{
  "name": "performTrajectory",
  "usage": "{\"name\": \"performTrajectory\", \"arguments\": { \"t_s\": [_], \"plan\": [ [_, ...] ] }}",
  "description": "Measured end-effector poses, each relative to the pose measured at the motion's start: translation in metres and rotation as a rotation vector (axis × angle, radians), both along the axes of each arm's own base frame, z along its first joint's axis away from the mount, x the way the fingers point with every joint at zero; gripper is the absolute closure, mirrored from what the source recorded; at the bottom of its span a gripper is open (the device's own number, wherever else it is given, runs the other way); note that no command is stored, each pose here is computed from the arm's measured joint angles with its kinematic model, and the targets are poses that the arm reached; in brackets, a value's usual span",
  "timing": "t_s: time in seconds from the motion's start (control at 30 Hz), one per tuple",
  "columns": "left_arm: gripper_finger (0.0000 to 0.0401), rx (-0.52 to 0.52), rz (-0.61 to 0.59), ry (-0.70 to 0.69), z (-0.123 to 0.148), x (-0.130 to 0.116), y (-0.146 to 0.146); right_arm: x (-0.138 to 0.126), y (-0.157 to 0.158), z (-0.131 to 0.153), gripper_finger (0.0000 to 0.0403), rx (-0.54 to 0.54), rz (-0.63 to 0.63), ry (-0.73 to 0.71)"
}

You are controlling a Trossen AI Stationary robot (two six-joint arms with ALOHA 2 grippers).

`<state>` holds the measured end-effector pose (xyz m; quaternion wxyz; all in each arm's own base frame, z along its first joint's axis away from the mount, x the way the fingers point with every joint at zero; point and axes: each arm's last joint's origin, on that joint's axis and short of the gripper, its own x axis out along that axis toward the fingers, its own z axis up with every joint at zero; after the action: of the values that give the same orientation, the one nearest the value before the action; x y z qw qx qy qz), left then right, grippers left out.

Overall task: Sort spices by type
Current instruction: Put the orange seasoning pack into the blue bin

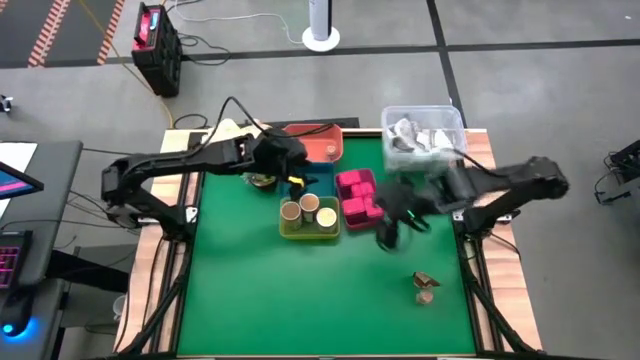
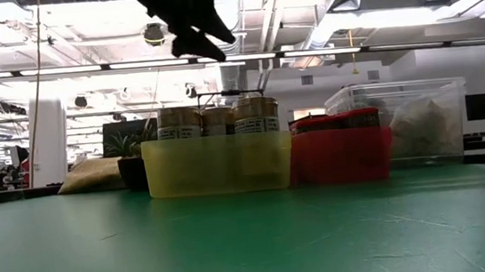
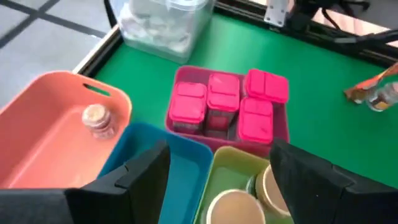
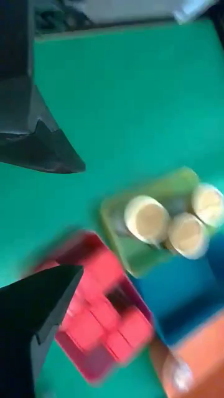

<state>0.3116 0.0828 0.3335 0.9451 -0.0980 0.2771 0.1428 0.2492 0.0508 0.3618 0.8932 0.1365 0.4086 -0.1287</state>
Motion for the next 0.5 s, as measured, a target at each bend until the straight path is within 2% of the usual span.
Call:
{"name": "performTrajectory", "arguments": {
  "t_s": [0.23,0.33,0.5],
  "plan": [
    [0.0140,-0.008,0.019,-0.104,-0.010,0.025,0.007,-0.061,0.053,-0.042,0.0127,0.131,0.028,0.064],
    [0.0140,-0.065,0.054,-0.121,-0.018,0.034,0.009,-0.077,0.068,-0.051,0.0127,0.196,-0.010,0.109],
    [0.0140,-0.132,0.089,-0.108,-0.027,0.038,0.009,-0.091,0.086,-0.066,0.0127,0.203,-0.076,0.271]
  ]
}}
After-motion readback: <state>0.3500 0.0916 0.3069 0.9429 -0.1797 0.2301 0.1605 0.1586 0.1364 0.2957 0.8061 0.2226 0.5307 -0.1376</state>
